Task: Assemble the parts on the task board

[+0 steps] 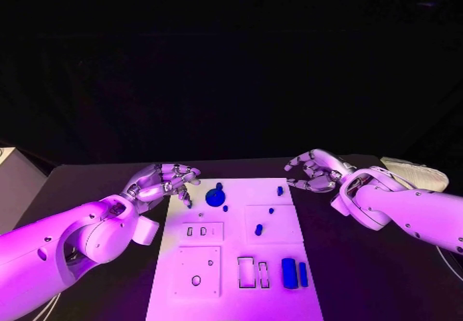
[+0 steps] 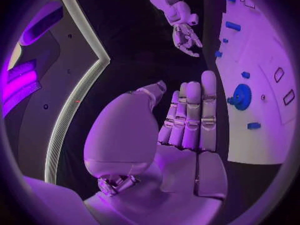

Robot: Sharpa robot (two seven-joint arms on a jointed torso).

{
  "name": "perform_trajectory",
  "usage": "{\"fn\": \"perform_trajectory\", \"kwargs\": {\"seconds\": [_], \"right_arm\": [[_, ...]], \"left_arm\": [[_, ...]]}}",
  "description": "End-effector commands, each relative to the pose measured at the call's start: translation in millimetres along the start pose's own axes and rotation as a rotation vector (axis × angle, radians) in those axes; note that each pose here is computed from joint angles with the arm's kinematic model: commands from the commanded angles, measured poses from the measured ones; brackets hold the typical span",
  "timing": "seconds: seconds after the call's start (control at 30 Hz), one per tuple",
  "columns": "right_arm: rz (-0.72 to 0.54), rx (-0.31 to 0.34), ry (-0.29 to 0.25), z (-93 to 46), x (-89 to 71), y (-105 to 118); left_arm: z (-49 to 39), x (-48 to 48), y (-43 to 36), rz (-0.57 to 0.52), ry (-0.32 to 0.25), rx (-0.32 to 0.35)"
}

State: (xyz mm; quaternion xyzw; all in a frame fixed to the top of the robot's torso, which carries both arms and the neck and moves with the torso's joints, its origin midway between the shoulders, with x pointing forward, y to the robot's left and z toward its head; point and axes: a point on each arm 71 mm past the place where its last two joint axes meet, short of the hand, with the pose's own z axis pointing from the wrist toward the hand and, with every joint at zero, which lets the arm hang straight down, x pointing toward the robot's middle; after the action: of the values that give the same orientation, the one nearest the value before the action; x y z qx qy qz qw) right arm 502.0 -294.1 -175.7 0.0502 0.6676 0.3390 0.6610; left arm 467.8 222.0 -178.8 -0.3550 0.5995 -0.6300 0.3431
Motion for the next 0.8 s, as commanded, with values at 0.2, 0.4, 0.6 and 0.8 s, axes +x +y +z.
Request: {"fn": "perform_trajectory", "kwargs": {"seconds": [0.2, 0.4, 0.6, 0.8], "right_arm": [[-0.03, -0.006, 0.054, -2.8, 11.4, -10], [-0.047, 0.026, 0.066, 4.7, 20.5, -14], [-0.068, 0.047, 0.073, 10.2, 29.3, -15], [-0.088, 0.075, 0.077, 14.3, 35.5, -19]], "left_arm": [[0.6, 3.1, 2.4, -0.014, 0.025, 0.01], [0.9, 3.7, 3.2, -0.015, 0.026, 0.009], [0.9, 4.0, 3.4, -0.016, 0.027, 0.008], [0.4, 3.8, 3.2, -0.015, 0.027, 0.006]]}}
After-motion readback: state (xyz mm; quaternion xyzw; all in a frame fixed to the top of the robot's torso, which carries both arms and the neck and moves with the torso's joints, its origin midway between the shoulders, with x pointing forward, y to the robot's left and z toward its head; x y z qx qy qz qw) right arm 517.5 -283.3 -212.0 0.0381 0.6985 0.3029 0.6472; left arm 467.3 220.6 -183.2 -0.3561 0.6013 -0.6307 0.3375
